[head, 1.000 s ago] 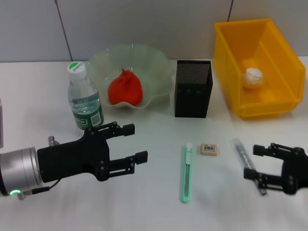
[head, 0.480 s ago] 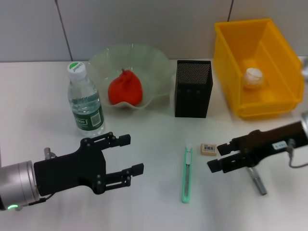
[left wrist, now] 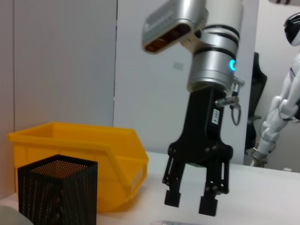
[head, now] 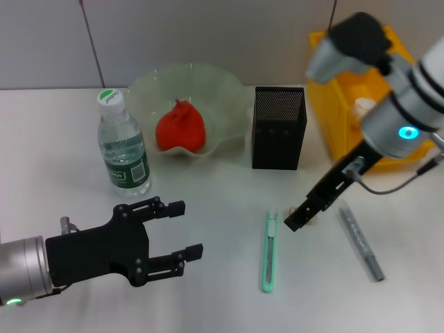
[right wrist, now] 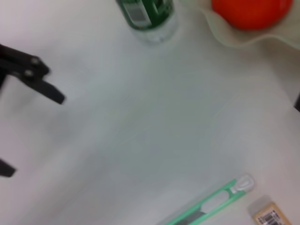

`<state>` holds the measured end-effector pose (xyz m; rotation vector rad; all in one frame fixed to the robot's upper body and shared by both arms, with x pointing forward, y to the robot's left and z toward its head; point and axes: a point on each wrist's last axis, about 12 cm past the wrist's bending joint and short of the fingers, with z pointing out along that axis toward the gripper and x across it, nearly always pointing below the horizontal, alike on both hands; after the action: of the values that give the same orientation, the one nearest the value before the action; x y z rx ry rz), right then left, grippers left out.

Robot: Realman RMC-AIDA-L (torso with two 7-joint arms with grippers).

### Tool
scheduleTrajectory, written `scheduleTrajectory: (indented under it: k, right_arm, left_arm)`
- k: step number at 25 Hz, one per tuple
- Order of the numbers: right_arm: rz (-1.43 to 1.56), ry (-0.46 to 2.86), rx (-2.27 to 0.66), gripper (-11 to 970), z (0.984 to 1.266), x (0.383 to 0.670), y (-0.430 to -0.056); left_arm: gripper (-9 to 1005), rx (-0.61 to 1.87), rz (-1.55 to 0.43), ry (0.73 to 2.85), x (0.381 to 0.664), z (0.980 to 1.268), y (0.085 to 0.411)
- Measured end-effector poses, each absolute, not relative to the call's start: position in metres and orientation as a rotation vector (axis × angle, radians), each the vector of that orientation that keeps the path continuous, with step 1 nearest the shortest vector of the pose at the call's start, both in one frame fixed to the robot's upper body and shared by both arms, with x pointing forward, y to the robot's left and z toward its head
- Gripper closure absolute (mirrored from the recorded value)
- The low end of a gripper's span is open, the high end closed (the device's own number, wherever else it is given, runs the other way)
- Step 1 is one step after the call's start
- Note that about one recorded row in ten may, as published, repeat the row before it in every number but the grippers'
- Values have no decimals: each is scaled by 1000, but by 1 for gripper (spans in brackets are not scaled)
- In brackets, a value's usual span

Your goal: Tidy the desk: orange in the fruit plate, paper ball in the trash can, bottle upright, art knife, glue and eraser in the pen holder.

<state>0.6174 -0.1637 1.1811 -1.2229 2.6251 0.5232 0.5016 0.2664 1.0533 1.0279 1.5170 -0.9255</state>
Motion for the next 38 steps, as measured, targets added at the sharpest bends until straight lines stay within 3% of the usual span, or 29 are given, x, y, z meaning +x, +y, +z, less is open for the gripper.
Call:
scheduleTrajectory:
  k: [6,11,26,38]
  right_arm:
    - [382,2730,-1304,192,1174,619,-125]
    - [390,2781,-1260,192,1165,621,-115]
    - [344,2815,-1201,193,1147,619,-102]
    - [340,2892,-1015,193,1153,623,-97]
  left_arm:
    - [244,1086,-946,1555,503,1054,270]
    - [244,1150,-949,1570,505,1057,278]
    - [243,1154,-941,1565,506,1061,281]
    - [243,1143,-947,1559,505,1061,280]
